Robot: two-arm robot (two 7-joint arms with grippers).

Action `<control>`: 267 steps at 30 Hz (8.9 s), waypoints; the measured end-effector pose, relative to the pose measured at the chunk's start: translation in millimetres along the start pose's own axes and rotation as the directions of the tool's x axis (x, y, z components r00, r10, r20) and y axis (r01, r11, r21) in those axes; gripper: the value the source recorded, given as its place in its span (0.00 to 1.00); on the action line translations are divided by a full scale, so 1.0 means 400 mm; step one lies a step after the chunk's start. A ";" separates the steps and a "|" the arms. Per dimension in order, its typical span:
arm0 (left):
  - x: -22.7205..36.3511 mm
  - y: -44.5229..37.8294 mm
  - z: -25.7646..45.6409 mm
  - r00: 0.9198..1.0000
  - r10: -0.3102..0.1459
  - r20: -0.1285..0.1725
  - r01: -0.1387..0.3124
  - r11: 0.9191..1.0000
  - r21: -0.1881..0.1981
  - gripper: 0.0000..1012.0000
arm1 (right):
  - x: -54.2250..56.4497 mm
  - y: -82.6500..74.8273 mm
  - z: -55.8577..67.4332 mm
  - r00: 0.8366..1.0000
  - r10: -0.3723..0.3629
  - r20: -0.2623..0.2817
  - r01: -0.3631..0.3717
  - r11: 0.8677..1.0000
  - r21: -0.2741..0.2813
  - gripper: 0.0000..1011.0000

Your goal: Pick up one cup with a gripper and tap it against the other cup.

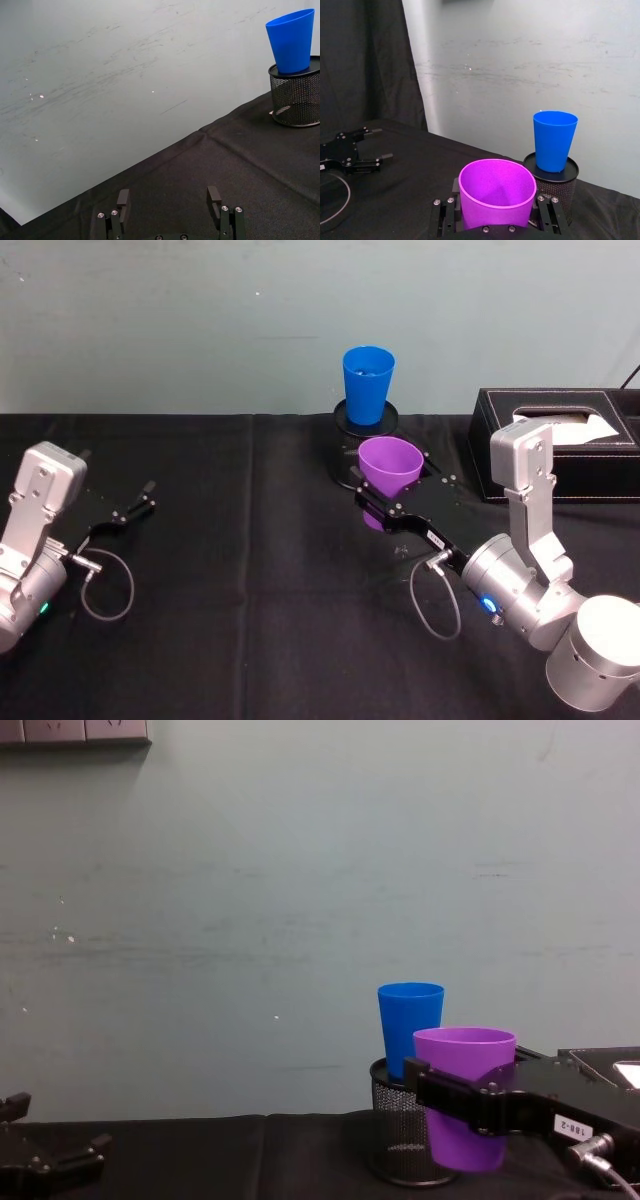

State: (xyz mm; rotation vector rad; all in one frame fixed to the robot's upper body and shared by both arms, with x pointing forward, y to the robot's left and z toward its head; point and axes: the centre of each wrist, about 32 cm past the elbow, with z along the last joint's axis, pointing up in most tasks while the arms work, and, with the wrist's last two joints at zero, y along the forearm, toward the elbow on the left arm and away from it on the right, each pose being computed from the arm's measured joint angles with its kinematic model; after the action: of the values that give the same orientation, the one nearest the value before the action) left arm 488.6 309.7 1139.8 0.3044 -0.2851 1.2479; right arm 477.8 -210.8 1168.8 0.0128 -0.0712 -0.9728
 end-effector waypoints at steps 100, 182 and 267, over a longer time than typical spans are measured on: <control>0.000 0.000 0.000 1.000 0.000 0.000 0.000 1.000 0.000 0.99 | 0.000 0.000 0.000 1.000 0.000 0.000 0.000 1.000 0.000 0.73; 0.000 0.000 0.000 1.000 0.000 0.000 0.000 1.000 0.000 0.99 | 0.063 0.192 0.014 0.998 -0.052 -0.042 0.049 0.997 -0.068 0.73; 0.000 0.000 0.000 1.000 0.000 0.000 0.000 1.000 0.000 0.99 | 0.106 0.243 0.021 0.995 -0.100 -0.021 0.098 0.992 -0.074 0.73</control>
State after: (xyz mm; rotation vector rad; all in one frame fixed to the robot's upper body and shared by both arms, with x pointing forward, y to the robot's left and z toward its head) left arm 488.6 309.7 1139.8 0.3045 -0.2850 1.2479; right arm 581.4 -191.0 1183.6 -0.0386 -0.0125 -1.0736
